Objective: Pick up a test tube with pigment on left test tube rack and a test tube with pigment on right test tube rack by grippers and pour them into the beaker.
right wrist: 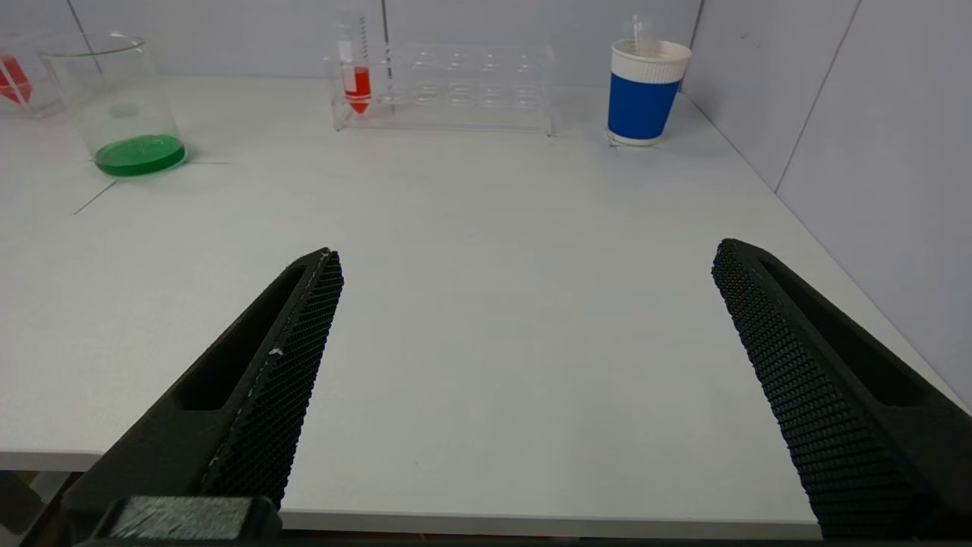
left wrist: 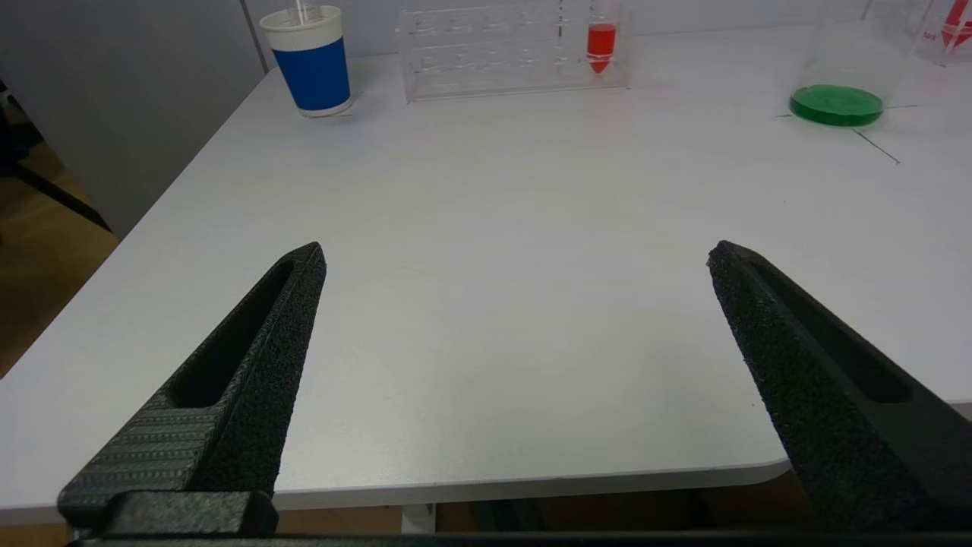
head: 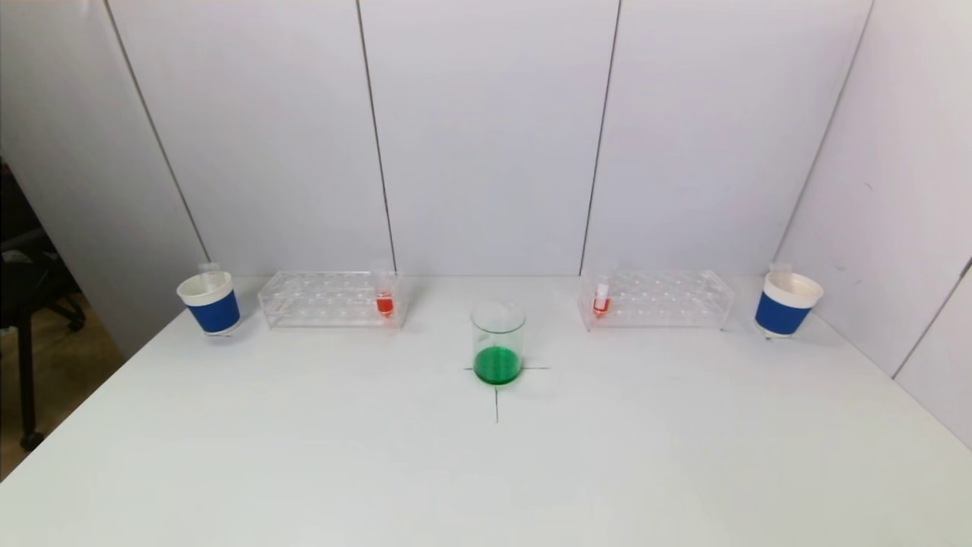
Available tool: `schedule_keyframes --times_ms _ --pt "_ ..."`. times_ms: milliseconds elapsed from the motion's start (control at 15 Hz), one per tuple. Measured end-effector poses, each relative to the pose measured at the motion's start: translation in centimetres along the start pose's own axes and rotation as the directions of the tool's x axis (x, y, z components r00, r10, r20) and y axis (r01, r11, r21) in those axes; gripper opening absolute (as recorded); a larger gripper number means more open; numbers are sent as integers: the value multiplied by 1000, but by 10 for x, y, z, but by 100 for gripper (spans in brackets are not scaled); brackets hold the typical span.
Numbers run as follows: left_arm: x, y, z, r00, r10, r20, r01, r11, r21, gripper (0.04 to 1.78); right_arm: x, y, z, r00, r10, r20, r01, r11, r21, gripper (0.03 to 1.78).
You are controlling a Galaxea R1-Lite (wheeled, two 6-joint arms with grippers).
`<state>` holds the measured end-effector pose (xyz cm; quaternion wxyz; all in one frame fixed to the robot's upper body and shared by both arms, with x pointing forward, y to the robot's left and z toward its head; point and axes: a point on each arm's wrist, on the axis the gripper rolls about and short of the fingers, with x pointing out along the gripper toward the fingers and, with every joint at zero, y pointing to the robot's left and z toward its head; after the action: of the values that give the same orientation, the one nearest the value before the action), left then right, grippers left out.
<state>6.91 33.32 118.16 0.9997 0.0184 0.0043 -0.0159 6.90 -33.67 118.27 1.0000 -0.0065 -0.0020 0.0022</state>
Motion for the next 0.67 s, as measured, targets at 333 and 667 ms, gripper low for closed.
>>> schedule_keyframes --times_ms 333,667 --pt "3 0 1 999 5 -37 -5 1000 1 176 0 0 0 1000 0 0 0 1000 0 177" --pt "2 0 0 999 32 -22 -32 999 -14 176 0 0 0 1000 0 0 0 1000 0 177"
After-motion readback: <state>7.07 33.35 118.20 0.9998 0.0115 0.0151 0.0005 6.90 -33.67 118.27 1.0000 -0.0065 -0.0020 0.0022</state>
